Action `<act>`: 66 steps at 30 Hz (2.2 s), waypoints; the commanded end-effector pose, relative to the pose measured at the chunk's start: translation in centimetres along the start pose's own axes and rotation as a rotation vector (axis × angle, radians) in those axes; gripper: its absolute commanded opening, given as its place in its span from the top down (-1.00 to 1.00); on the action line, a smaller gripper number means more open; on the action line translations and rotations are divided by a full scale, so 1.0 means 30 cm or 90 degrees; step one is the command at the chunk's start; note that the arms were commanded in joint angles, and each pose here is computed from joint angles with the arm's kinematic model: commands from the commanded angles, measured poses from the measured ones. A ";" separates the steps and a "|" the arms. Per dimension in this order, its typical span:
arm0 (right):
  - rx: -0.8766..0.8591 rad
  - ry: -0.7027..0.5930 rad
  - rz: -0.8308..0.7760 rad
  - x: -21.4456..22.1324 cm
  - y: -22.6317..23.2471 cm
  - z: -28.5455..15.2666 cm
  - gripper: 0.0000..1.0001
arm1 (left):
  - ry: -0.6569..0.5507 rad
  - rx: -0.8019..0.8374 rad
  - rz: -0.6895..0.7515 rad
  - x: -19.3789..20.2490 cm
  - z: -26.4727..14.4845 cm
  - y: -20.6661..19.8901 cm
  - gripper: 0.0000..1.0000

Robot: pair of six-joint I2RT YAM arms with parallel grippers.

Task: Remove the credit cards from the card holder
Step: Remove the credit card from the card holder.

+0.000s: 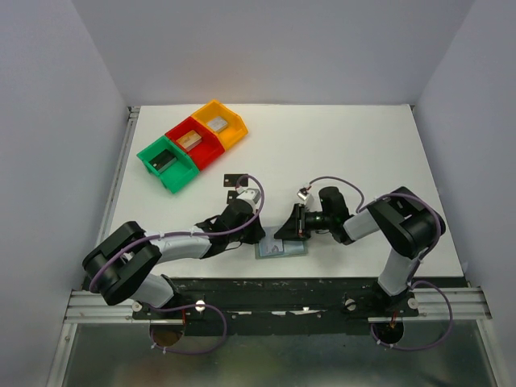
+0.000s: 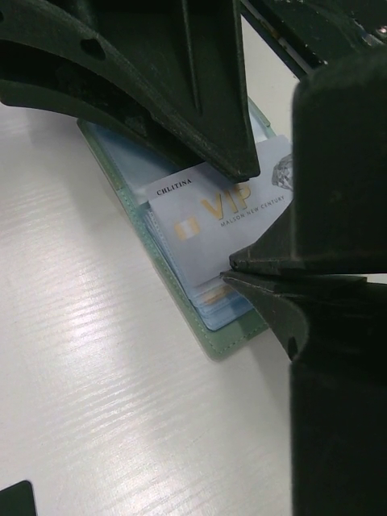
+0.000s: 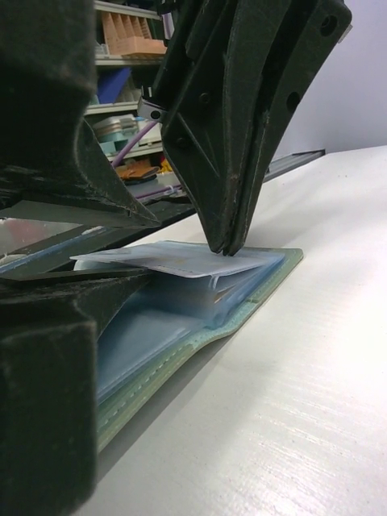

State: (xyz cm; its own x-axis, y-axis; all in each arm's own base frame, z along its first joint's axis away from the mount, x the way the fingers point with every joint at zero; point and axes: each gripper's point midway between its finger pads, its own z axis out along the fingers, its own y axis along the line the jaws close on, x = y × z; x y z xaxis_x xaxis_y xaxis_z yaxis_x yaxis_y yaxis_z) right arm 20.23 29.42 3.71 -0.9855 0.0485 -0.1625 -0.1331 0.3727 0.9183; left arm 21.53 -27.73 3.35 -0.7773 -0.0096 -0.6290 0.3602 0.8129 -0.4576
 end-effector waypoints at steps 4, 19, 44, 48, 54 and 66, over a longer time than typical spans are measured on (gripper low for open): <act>0.014 -0.015 -0.029 -0.010 0.016 -0.018 0.34 | 0.018 -0.040 -0.003 0.044 -0.008 0.054 0.94; 0.035 -0.026 -0.034 -0.011 0.006 -0.049 0.36 | 0.013 -0.049 -0.007 0.048 -0.016 0.067 1.00; 0.059 -0.038 -0.054 -0.021 0.010 -0.096 0.46 | 0.022 -0.064 -0.008 0.057 -0.007 0.082 1.00; 0.056 -0.033 -0.053 -0.024 0.013 -0.094 0.43 | 0.023 -0.056 -0.005 0.058 -0.005 0.075 1.00; 0.051 -0.024 -0.040 -0.022 0.006 -0.081 0.30 | 0.025 -0.024 0.010 0.056 0.005 0.045 1.00; -0.001 -0.018 -0.019 -0.045 0.039 -0.052 0.28 | 0.040 0.006 0.022 0.061 0.024 0.015 1.00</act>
State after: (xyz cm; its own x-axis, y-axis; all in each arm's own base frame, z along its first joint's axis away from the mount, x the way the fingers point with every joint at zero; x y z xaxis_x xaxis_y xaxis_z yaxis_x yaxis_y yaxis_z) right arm 20.38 27.55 4.18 -0.9812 0.0626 -0.1824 -0.1372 0.4383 0.8883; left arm 21.65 -27.95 2.95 -0.7707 -0.0047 -0.6372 0.3738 0.8065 -0.4581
